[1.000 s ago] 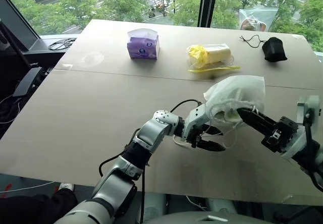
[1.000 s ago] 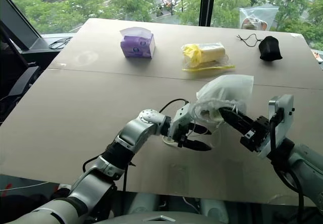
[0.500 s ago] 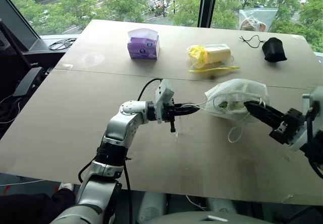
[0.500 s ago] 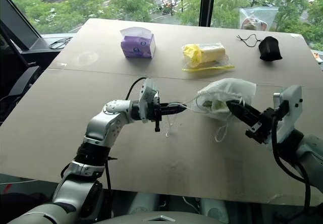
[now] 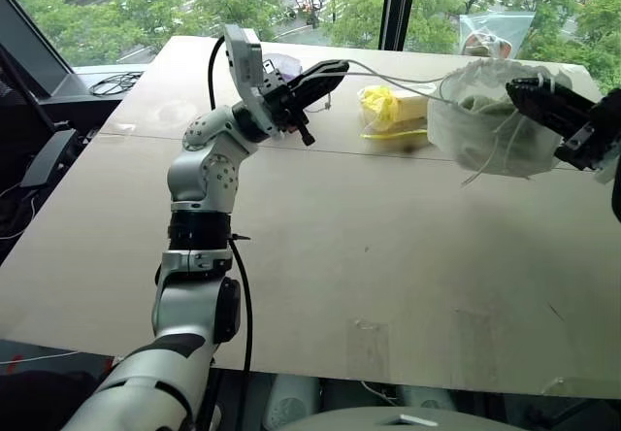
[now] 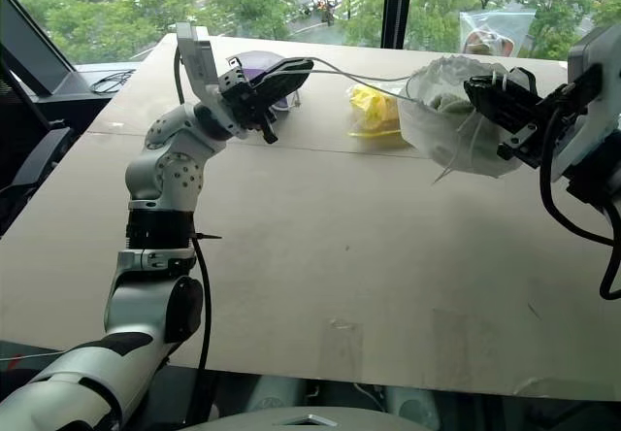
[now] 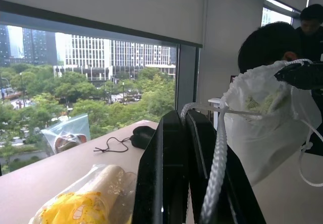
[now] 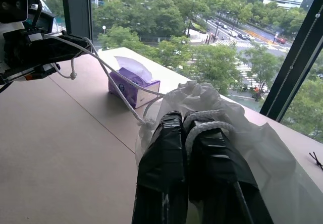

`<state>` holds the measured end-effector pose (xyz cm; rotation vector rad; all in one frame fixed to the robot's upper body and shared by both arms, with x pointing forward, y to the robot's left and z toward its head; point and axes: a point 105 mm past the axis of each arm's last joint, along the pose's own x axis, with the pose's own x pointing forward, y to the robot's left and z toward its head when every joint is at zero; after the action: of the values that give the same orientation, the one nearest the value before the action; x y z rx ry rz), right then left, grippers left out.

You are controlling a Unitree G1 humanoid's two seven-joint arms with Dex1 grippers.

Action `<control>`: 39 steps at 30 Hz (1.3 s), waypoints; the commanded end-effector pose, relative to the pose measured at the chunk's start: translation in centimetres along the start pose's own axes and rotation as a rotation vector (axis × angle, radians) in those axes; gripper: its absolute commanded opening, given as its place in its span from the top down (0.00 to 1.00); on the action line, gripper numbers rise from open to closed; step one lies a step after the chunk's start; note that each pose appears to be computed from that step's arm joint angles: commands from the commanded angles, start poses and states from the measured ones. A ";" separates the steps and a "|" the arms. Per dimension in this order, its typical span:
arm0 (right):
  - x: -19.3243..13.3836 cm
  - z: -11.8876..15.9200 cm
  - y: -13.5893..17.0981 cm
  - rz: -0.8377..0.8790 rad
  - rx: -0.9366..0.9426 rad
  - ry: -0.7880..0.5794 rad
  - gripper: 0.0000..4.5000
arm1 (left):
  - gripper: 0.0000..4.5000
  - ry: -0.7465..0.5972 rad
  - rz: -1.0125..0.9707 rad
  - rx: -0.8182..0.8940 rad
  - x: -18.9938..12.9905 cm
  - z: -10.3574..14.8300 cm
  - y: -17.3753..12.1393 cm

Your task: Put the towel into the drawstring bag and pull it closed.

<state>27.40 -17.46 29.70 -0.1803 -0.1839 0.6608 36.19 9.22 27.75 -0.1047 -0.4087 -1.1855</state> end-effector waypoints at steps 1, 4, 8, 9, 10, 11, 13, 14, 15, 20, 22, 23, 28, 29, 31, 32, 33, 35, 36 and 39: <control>0.2 0.6 0.6 0.018 -0.018 -0.031 1.00 | 0.97 0.024 -0.037 -0.046 -0.3 -0.8 -1.2; 0.2 0.5 0.6 0.021 -0.011 -0.030 1.00 | 0.97 0.034 -0.006 -0.060 -0.7 -1.3 -1.1; -0.3 0.2 -1.2 -0.080 -0.033 -0.013 1.00 | 0.97 -0.127 0.248 -0.104 -2.4 1.2 3.3; -0.5 0.4 -1.8 -0.107 -0.048 -0.016 1.00 | 0.97 -0.168 0.318 -0.097 -2.9 2.0 4.4; -0.7 0.6 -2.2 -0.125 -0.055 -0.021 1.00 | 0.97 -0.211 0.379 -0.093 -3.4 2.9 5.5; -0.9 0.9 -2.5 -0.137 -0.061 -0.024 1.00 | 0.97 -0.253 0.434 -0.093 -3.9 3.8 6.4; -1.4 1.2 -2.8 -0.149 -0.077 -0.014 1.00 | 0.97 -0.313 0.522 -0.093 -4.8 5.0 7.7; -1.7 1.3 -3.0 -0.154 -0.094 0.003 1.00 | 0.97 -0.345 0.570 -0.094 -5.4 5.7 8.5; -2.2 1.3 -3.3 -0.166 -0.121 0.029 1.00 | 0.97 -0.373 0.615 -0.098 -6.1 6.3 9.2; -4.4 1.1 -4.4 -0.195 -0.205 0.164 1.00 | 0.97 -0.467 0.796 -0.115 -9.5 7.9 11.9; -5.0 1.2 -4.7 -0.195 -0.219 0.190 1.00 | 0.97 -0.468 0.808 -0.106 -9.9 8.1 12.2; -5.3 1.2 -4.9 -0.200 -0.227 0.204 1.00 | 0.97 -0.464 0.809 -0.100 -10.0 8.2 12.3; -6.8 0.9 -6.2 -0.249 -0.290 0.281 1.00 | 0.97 -0.458 0.868 -0.093 -11.9 8.6 13.3; -7.1 0.8 -6.6 -0.265 -0.324 0.305 1.00 | 0.97 -0.456 0.901 -0.090 -12.7 8.7 13.6; -7.6 0.5 -7.3 -0.293 -0.384 0.360 1.00 | 0.97 -0.450 0.952 -0.080 -14.0 8.9 14.2; -7.9 0.3 -7.5 -0.295 -0.403 0.381 1.00 | 0.97 -0.443 0.969 -0.071 -14.5 9.1 14.4; -8.2 0.3 -7.9 -0.312 -0.418 0.392 1.00 | 0.97 -0.432 0.996 -0.058 -15.2 9.2 14.6; -8.8 0.4 -8.5 -0.339 -0.441 0.410 1.00 | 0.97 -0.422 1.054 -0.047 -16.6 9.3 14.9; -9.1 0.3 -8.9 -0.353 -0.457 0.424 1.00 | 0.97 -0.414 1.073 -0.039 -17.1 9.4 15.1; -10.0 0.0 -9.7 -0.378 -0.480 0.462 1.00 | 0.97 -0.392 1.103 -0.017 -18.0 9.4 15.2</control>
<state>25.66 -26.30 28.87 -0.7379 0.0664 0.3992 44.12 28.87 29.28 -0.5366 -0.4472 -0.2175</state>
